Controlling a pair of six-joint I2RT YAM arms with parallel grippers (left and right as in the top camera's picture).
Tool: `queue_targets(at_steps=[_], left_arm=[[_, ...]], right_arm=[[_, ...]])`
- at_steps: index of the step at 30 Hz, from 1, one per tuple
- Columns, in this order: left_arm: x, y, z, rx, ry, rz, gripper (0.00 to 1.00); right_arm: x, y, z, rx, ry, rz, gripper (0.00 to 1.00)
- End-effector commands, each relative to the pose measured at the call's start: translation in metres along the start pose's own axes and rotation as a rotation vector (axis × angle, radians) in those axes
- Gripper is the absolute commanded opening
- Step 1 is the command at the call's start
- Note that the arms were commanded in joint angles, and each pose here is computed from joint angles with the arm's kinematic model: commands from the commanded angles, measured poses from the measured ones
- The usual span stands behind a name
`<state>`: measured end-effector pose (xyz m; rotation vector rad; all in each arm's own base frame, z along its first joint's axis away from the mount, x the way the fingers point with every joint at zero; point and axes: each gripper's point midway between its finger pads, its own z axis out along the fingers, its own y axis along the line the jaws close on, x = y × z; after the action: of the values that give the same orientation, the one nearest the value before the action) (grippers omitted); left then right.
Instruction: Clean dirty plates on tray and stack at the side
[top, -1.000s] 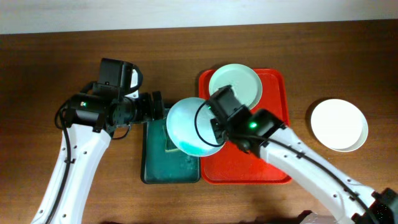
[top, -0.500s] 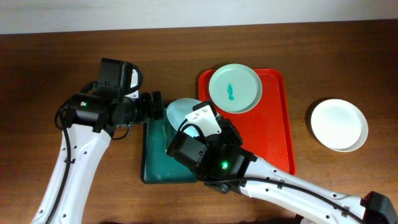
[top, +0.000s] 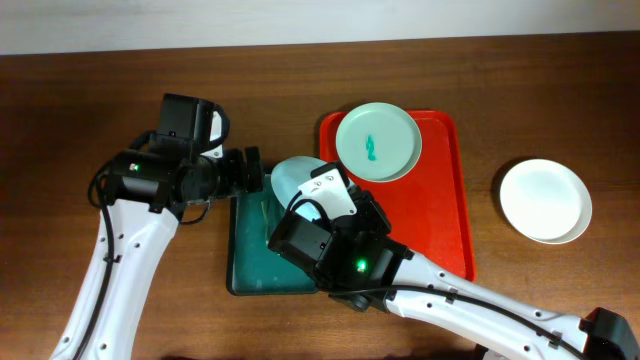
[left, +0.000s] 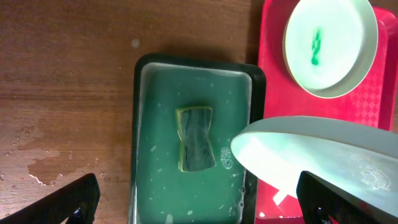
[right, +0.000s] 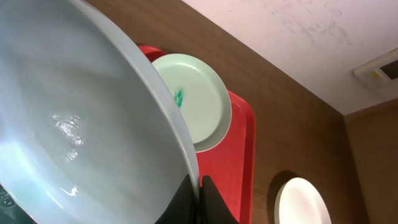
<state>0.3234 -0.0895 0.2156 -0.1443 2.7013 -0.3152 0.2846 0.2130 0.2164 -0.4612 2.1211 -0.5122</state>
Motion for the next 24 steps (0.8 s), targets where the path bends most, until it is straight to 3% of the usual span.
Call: queue_targets(at_steps=[1, 5, 7, 10, 11, 16, 24], left_arm=[[-0.003, -0.001, -0.005, 0.005, -0.016, 0.003, 0.99], [-0.003, -0.001, -0.005, 0.005, -0.016, 0.003, 0.99], [-0.003, -0.001, -0.005, 0.005, -0.016, 0.004, 0.99], [-0.003, -0.001, -0.005, 0.005, -0.016, 0.003, 0.99], [-0.003, -0.001, -0.005, 0.005, -0.016, 0.003, 0.99], [-0.003, -0.001, -0.005, 0.005, -0.016, 0.003, 1.0], [-0.003, -0.001, -0.005, 0.005, -0.016, 0.004, 0.99]], right_arm=[[-0.011, -0.007, -0.006, 0.024, -0.034, 0.035, 0.04], [-0.013, -0.008, -0.007, 0.03, -0.04, 0.037, 0.04], [-0.023, -0.032, -0.007, 0.162, -0.094, 0.061, 0.04], [-0.031, -0.022, -0.011, 0.117, -0.114, 0.041, 0.04], [-0.032, 0.002, -0.012, -0.012, -0.103, 0.066, 0.04], [-0.042, -0.024, -0.014, 0.139, -0.153, 0.061, 0.04], [-0.038, -0.007, -0.012, 0.042, -0.131, 0.104, 0.04]])
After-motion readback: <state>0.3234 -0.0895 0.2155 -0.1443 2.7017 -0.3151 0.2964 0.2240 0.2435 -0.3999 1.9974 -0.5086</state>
